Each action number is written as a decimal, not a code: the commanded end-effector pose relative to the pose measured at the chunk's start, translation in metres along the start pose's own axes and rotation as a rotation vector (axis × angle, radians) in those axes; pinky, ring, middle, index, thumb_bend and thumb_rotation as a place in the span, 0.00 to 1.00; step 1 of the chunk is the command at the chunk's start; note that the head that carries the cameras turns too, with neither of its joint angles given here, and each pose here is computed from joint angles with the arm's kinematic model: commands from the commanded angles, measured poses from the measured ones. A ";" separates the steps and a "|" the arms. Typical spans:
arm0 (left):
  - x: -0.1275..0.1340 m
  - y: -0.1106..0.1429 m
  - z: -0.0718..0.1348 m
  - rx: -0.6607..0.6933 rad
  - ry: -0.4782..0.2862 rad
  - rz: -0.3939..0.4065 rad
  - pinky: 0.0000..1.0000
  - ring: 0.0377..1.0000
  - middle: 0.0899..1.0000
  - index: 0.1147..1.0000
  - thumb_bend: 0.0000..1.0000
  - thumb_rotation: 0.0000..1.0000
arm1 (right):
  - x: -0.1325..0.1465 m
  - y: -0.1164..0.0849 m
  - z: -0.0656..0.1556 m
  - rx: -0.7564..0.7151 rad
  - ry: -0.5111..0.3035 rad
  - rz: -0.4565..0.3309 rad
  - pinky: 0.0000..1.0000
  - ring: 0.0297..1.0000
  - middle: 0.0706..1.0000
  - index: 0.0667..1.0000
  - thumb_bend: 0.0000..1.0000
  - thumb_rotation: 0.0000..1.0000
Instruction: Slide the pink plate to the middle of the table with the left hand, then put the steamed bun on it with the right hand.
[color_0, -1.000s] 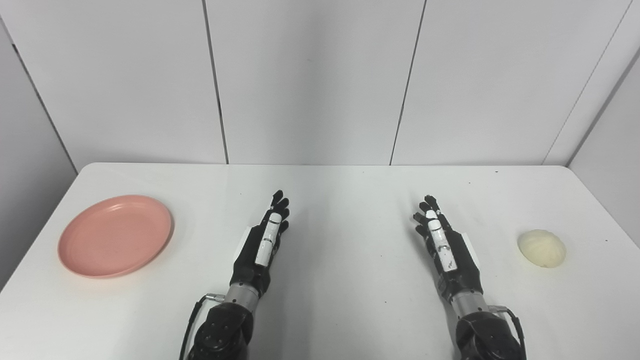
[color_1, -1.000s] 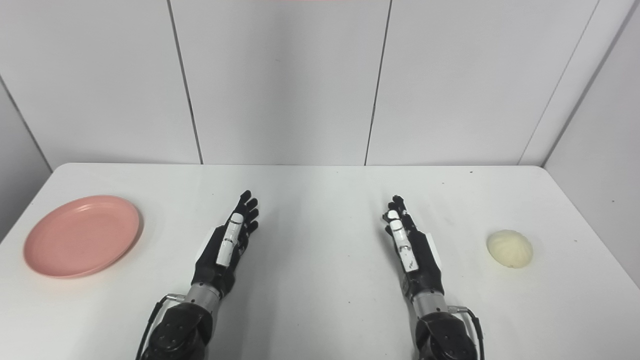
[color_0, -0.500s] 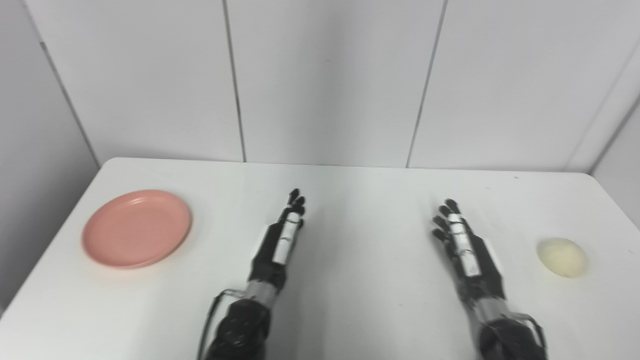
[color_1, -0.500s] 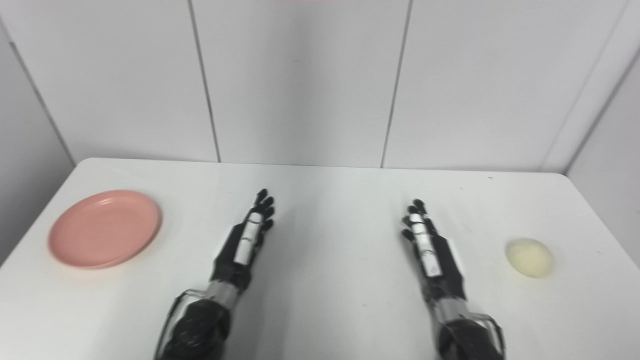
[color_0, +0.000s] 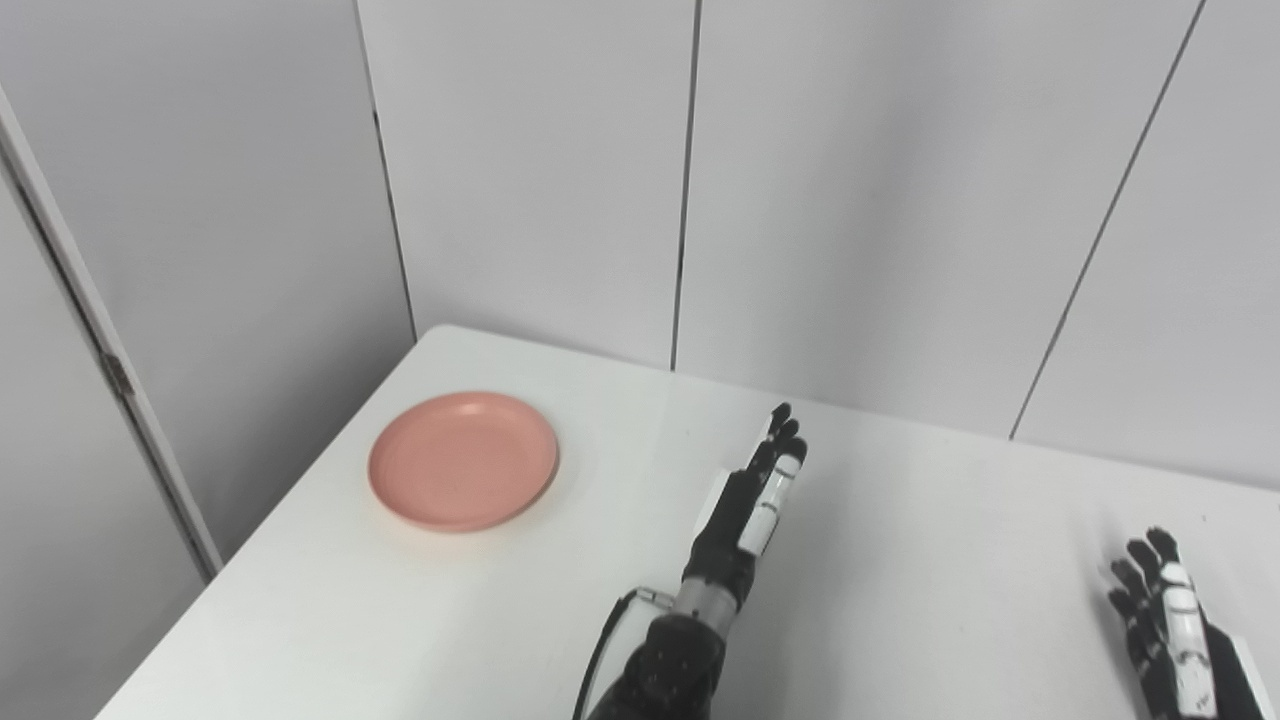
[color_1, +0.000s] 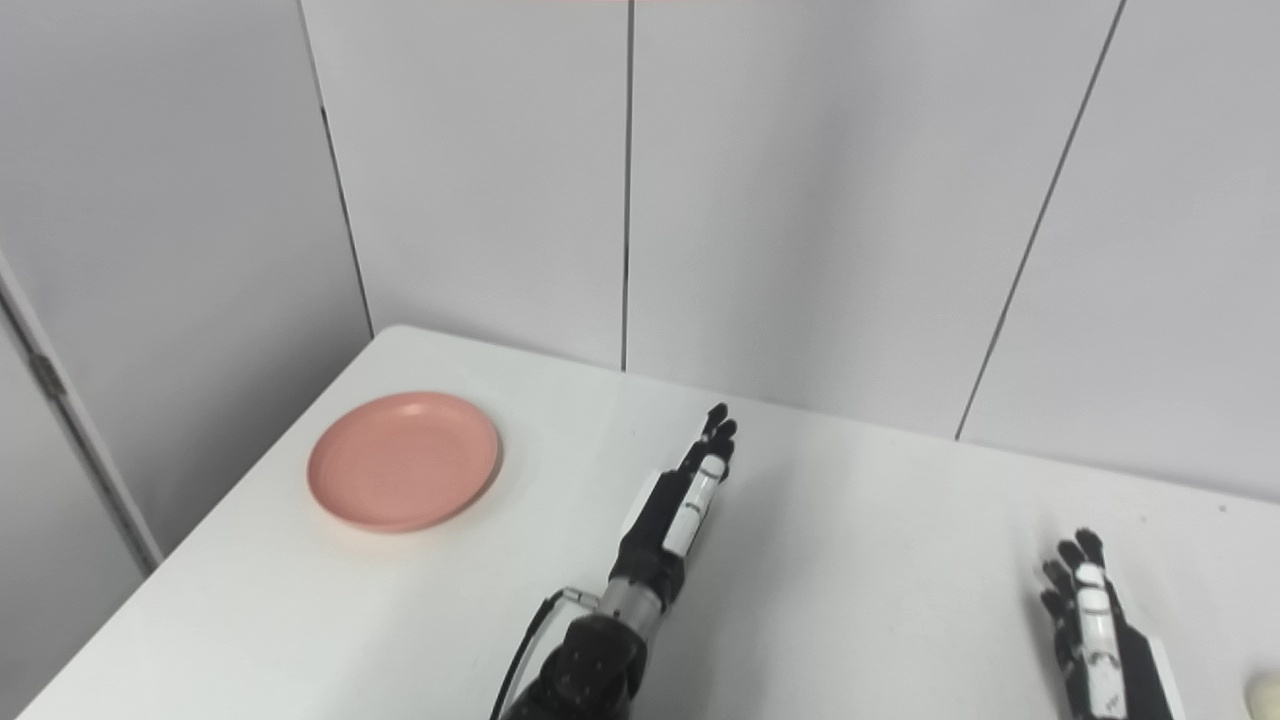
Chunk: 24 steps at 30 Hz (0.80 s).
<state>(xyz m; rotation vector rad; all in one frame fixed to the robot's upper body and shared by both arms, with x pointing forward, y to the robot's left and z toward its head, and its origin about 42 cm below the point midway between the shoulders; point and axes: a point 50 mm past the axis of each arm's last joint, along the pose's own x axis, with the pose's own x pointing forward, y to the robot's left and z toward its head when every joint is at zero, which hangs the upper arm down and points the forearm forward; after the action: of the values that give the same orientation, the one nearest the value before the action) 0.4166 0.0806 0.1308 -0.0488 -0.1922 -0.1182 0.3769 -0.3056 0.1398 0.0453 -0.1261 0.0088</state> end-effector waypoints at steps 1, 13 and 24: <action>0.005 0.017 0.012 0.044 -0.063 0.056 1.00 1.00 0.99 0.99 0.56 1.00 | -0.001 0.001 0.003 0.001 -0.052 0.001 1.00 0.96 0.97 0.98 0.51 0.95; 0.030 0.088 0.061 0.094 -0.183 0.277 0.92 0.89 0.86 0.83 0.56 1.00 | 0.001 0.012 0.000 0.001 -0.060 -0.004 1.00 0.95 0.95 0.96 0.53 0.93; 0.038 0.151 0.090 0.108 -0.234 0.435 0.81 0.76 0.76 0.74 0.63 1.00 | 0.002 0.017 -0.001 0.002 -0.067 -0.005 0.96 0.93 0.95 0.95 0.57 0.90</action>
<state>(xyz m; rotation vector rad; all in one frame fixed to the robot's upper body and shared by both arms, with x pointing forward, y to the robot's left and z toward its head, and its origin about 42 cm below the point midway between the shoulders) 0.4451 0.2284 0.1846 0.0097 -0.3114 0.3228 0.3793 -0.2967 0.1419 0.0286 -0.1558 0.0057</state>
